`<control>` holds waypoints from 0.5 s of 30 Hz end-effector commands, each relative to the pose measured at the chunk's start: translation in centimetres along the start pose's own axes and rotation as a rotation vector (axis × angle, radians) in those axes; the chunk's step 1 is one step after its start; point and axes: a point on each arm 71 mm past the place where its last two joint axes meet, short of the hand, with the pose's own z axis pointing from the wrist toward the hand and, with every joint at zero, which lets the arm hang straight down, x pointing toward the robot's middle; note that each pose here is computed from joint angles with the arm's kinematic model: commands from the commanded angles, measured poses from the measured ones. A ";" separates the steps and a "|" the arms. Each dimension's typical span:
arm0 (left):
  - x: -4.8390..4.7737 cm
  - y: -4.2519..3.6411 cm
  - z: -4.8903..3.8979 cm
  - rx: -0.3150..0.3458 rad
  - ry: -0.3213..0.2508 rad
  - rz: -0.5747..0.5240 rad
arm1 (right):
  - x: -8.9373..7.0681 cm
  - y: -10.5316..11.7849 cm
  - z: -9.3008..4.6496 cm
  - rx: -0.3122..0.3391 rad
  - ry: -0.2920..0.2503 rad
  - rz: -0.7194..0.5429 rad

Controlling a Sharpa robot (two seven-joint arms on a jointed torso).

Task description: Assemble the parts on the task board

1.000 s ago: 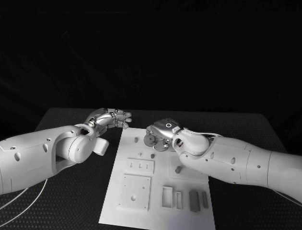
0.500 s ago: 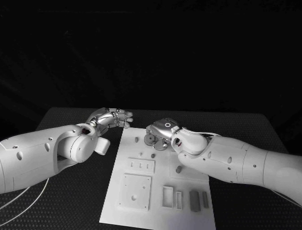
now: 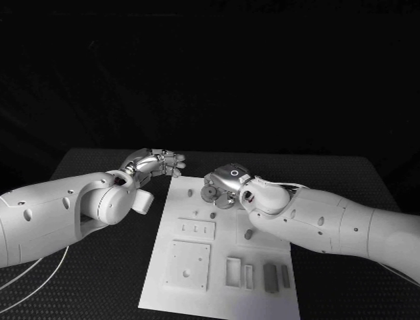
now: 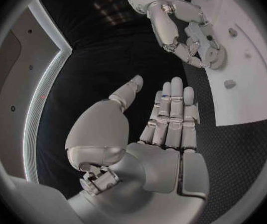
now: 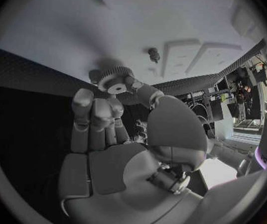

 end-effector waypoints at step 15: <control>0.14 -0.17 0.03 0.010 0.011 0.000 | 1.3 -0.3 -0.6 0.006 0.073 -0.006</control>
